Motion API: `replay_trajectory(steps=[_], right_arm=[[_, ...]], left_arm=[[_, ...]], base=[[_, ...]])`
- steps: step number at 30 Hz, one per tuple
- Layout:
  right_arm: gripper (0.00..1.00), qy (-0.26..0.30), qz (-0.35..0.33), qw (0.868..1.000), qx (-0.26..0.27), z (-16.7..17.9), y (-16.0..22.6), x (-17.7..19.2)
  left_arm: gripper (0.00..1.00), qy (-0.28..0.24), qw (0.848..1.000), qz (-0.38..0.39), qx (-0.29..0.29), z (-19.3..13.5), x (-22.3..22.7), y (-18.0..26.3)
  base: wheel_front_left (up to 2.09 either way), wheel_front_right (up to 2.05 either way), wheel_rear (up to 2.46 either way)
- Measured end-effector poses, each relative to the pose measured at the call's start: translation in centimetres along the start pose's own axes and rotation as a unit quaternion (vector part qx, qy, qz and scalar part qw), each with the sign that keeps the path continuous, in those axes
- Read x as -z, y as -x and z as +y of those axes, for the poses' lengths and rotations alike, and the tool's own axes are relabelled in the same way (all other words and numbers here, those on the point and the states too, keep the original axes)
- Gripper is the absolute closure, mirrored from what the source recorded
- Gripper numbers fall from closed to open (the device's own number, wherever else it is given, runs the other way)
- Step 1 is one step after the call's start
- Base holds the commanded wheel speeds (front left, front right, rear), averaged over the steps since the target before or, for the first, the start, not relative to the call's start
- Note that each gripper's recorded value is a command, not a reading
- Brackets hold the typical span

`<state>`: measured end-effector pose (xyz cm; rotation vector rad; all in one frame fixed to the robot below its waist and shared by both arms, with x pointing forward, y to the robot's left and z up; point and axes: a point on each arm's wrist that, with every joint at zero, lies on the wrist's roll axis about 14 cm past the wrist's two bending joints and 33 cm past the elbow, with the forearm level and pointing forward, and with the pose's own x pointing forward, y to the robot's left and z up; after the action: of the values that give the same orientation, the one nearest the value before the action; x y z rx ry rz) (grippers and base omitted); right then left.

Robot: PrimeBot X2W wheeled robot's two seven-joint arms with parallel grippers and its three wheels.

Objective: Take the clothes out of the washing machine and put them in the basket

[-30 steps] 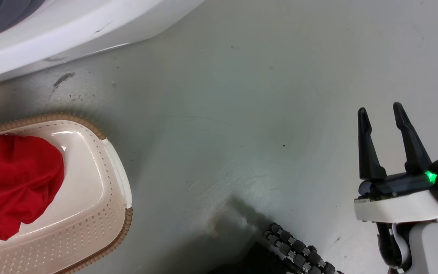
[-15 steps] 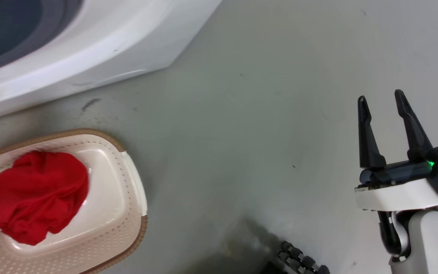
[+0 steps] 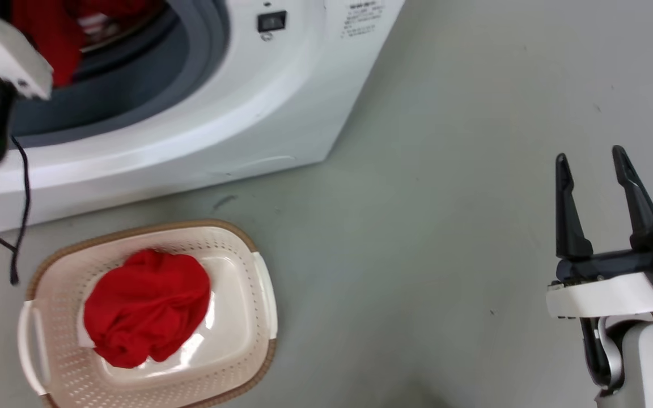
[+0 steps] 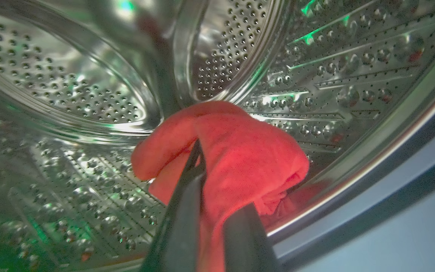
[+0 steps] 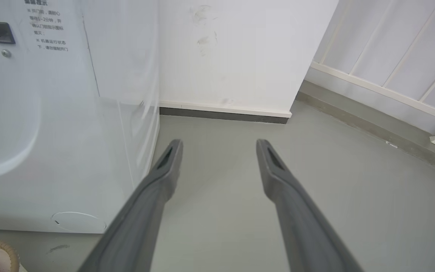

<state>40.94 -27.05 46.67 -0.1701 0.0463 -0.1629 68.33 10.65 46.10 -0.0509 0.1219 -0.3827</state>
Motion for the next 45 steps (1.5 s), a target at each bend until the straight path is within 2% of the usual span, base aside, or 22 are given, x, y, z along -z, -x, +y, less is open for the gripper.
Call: replay_trajectory(steps=[3, 7, 10, 19, 25, 31, 37, 45], right_arm=[[0.0, -0.003, -0.011, 1.0, -0.002, 0.1, 0.3, -0.8], [0.0, -0.002, -0.024, 1.0, -0.014, 0.9, 0.6, -1.7], [0.0, -0.005, -0.035, 0.999, -0.023, 1.6, 0.4, -2.4], [0.0, -0.009, -0.064, 0.996, -0.057, 4.0, 0.2, -4.2], [0.0, -0.013, -0.076, 0.994, -0.078, 5.5, 0.2, -5.0], [0.0, -0.016, -0.082, 0.992, -0.098, 7.0, 0.0, -5.4], [0.0, -0.012, -0.073, 0.991, -0.108, 7.7, -0.3, -4.7], [0.0, -0.006, -0.057, 0.992, -0.113, 8.2, -1.1, -3.3]], left_arm=[[1.0, 0.002, 1.0, -0.025, -0.011, 0.1, -1.1, 2.3], [1.0, -0.007, 0.999, -0.041, 0.006, -1.5, -2.0, 5.2], [1.0, -0.006, 0.996, -0.084, -0.007, -1.6, -4.7, 7.4], [1.0, -0.011, 0.981, -0.195, -0.017, -3.6, -10.2, 15.2], [1.0, 0.009, 0.966, -0.258, -0.015, -5.0, -13.1, 20.2], [1.0, 0.029, 0.971, -0.239, -0.017, -6.1, -10.6, 23.2], [1.0, 0.058, 0.983, -0.175, 0.009, -8.3, -5.9, 23.7], [1.0, 0.095, 0.994, -0.006, 0.061, -11.4, 3.9, 23.7]], base=[[0.0, 0.0, 0.0], [0.0, 0.0, 0.0], [0.0, 0.0, 0.0], [0.0, 0.0, 0.0], [0.0, 0.0, 0.0], [0.0, 0.0, 0.0], [0.0, 0.0, 0.0], [0.0, 0.0, 0.0]])
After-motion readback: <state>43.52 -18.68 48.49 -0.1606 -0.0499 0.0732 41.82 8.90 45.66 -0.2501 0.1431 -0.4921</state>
